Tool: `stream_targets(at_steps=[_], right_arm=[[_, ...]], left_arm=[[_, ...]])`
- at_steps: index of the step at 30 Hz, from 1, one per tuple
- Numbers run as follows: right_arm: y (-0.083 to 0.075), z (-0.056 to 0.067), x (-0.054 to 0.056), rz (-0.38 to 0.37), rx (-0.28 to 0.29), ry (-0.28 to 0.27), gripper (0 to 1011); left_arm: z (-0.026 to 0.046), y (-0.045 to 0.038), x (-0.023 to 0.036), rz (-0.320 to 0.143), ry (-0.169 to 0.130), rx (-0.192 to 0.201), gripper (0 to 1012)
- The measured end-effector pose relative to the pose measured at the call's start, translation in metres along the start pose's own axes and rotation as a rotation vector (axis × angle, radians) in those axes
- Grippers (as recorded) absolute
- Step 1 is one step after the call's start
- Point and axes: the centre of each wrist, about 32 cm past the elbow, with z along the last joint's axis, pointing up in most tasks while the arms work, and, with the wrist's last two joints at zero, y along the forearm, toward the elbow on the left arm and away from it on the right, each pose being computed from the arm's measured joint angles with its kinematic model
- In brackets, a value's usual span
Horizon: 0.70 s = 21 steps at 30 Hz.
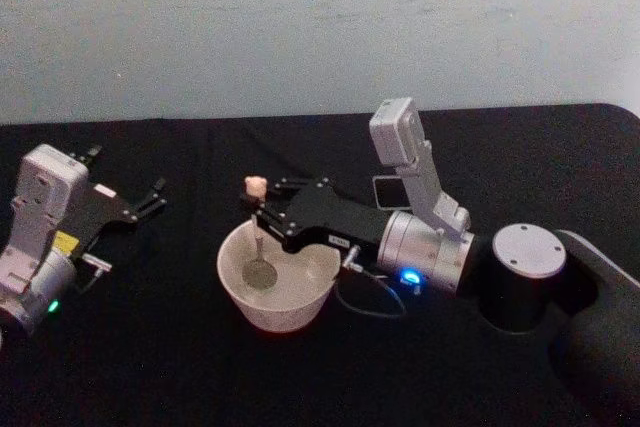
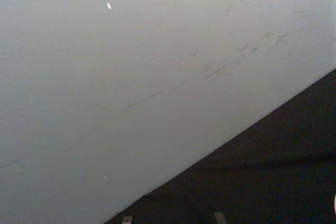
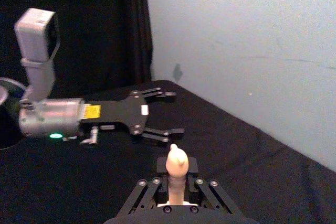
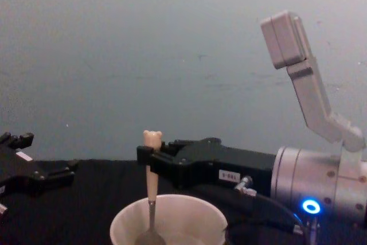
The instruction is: Pick up the stirring spoon with one hand, stir inside the cup, then place it back in its original position.
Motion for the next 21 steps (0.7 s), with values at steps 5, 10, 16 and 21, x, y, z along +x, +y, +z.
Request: stream_targets(at_steps=[5, 10, 16, 21], right_arm=[[0.001, 0.000, 0.011, -0.041, 0.002, -0.001, 203], [-0.003, 0.000, 0.017, -0.073, 0.003, 0.005, 203], [-0.015, -0.002, 0.021, -0.103, 0.000, 0.017, 203], [-0.029, -0.004, 0.020, -0.117, -0.008, 0.029, 203]], left_arm=[[0.0000, 0.0000, 0.0000, 0.000, 0.000, 0.000, 1001], [0.0000, 0.0000, 0.0000, 0.000, 0.000, 0.000, 1001], [0.0000, 0.0000, 0.0000, 0.000, 0.000, 0.000, 1001], [0.0000, 0.0000, 0.0000, 0.000, 0.000, 0.000, 1001]])
